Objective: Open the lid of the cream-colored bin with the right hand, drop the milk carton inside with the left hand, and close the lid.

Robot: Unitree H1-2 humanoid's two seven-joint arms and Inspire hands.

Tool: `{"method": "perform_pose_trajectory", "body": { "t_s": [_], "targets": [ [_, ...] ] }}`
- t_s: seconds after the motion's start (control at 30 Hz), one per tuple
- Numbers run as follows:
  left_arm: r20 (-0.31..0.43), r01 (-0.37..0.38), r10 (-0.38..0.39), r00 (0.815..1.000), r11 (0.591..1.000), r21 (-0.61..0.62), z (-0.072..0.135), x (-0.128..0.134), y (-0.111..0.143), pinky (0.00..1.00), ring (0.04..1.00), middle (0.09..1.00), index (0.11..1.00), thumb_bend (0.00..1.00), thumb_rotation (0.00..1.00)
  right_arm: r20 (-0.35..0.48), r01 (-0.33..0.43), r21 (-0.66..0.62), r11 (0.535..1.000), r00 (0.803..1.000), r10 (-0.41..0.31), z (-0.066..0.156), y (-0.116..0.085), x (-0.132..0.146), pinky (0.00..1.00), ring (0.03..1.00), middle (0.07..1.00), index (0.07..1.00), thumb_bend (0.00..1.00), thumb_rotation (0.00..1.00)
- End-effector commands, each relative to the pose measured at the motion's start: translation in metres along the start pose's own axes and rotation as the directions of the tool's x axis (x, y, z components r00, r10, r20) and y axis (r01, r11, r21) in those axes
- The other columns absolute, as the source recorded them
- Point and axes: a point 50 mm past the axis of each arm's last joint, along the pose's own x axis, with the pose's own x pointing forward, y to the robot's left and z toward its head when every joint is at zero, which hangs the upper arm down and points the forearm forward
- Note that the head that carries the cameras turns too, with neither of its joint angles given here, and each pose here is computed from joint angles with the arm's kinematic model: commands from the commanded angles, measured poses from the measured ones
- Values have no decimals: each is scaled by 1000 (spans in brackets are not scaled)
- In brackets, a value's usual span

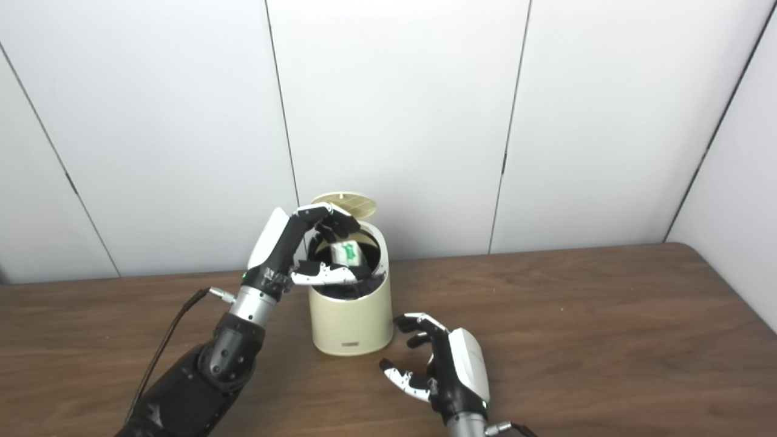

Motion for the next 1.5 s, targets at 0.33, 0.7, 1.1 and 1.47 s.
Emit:
{"method": "perform_pose_trajectory", "body": {
  "t_s": [0.33, 0.7, 1.1, 1.47],
  "targets": [
    [44, -19, 19, 999, 1000, 19, 7, 14, 16, 580, 640, 640, 629, 1000, 409, -69, -81, -5, 997, 994, 81, -10, 12, -13, 476, 614, 677, 675, 339, 5],
    [52, -32, 31, 998, 999, 7, 9, 4, 13, 568, 624, 624, 614, 1000, 400, -69, -79, -14, 997, 995, 78, -12, 10, -12, 479, 612, 675, 674, 340, 7],
    [117, -247, 282, 952, 937, -246, 53, -48, 28, 476, 532, 568, 588, 476, 428, -69, -62, 1, 998, 996, 62, -19, 5, -7, 466, 591, 659, 668, 350, 0],
    [25, -308, 329, 944, 904, -296, 49, -126, 45, 538, 595, 632, 641, 397, 568, 86, 149, 69, 986, 984, -154, 0, -57, 13, 637, 744, 785, 770, 426, 555]
  ]
}}
